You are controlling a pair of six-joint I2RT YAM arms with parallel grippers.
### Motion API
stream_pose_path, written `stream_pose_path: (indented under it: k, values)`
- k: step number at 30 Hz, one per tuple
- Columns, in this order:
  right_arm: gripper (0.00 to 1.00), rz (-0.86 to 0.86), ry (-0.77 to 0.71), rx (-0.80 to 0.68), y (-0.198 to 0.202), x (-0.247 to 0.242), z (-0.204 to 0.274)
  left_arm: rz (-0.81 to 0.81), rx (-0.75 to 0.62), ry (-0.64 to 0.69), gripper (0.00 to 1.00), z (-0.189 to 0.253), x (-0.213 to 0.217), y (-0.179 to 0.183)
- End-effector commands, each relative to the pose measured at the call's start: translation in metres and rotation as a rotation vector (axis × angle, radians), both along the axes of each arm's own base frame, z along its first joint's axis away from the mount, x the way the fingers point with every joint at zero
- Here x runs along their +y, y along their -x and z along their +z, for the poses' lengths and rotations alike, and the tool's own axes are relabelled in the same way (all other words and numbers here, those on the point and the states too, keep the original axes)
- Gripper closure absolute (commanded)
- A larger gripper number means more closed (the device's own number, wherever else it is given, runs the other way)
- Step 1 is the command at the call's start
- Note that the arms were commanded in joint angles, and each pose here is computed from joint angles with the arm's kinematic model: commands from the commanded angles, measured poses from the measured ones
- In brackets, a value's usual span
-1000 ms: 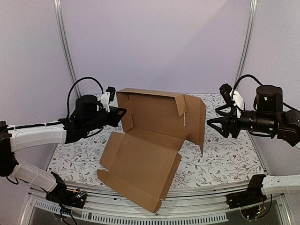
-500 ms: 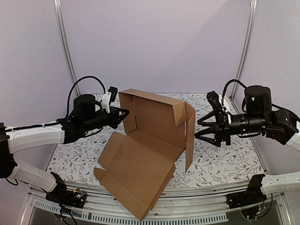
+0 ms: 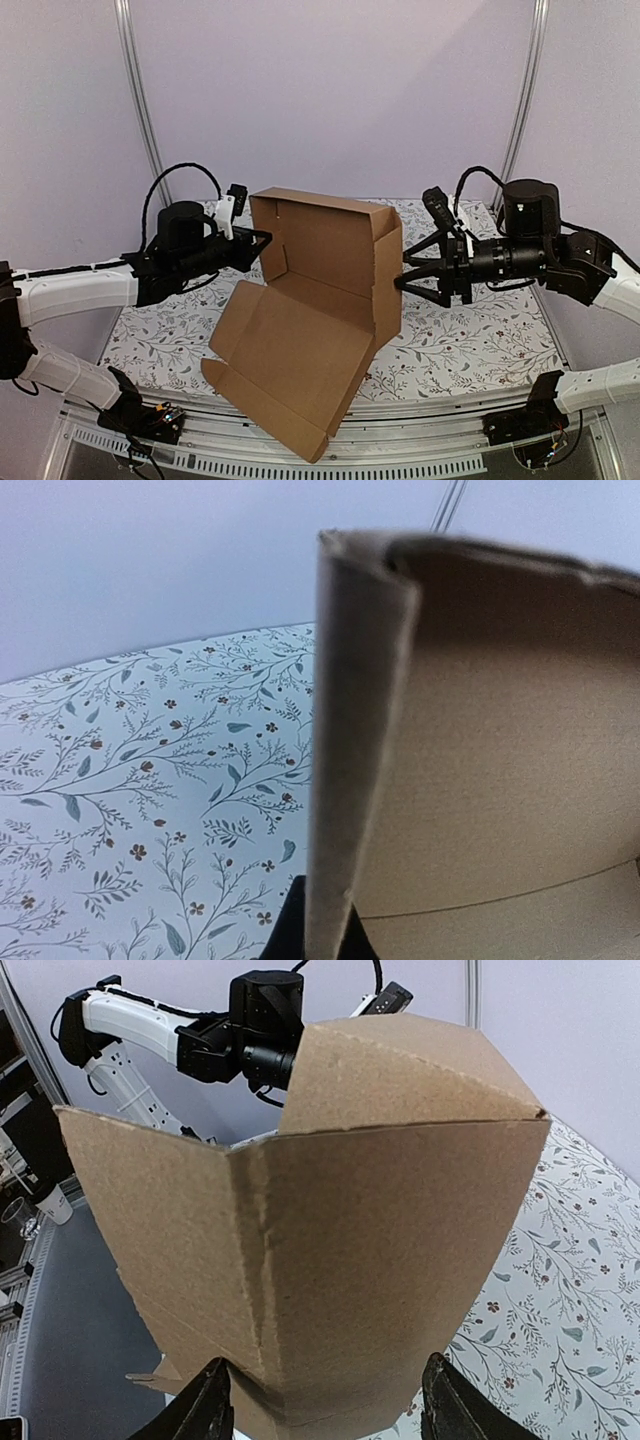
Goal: Fold the paper box
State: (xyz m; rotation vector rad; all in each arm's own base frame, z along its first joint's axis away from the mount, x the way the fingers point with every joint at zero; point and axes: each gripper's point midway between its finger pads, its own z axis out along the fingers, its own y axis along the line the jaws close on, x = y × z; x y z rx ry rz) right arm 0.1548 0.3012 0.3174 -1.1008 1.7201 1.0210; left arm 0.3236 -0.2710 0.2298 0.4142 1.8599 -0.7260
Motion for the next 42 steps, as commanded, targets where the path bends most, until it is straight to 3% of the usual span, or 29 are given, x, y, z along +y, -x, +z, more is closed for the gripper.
stream_pose_path:
  k: [1, 12, 22, 42]
  values:
    - [0.37, -0.071, 0.025, -0.027, -0.012, 0.01, -0.004, 0.076, 0.008, 0.01, 1.0, 0.003, 0.01, -0.011]
    - [0.36, -0.351, 0.142, -0.095, -0.067, 0.022, -0.025, 0.178, 0.029, -0.003, 1.0, -0.004, 0.023, -0.02]
    - [0.37, -0.545, 0.098, -0.102, -0.1, 0.021, -0.019, 0.224, 0.026, -0.045, 1.0, -0.017, 0.029, -0.021]
    - [0.37, -0.637, 0.111, -0.085, -0.127, 0.037, -0.037, 0.241, 0.035, -0.045, 1.0, -0.019, 0.012, -0.016]
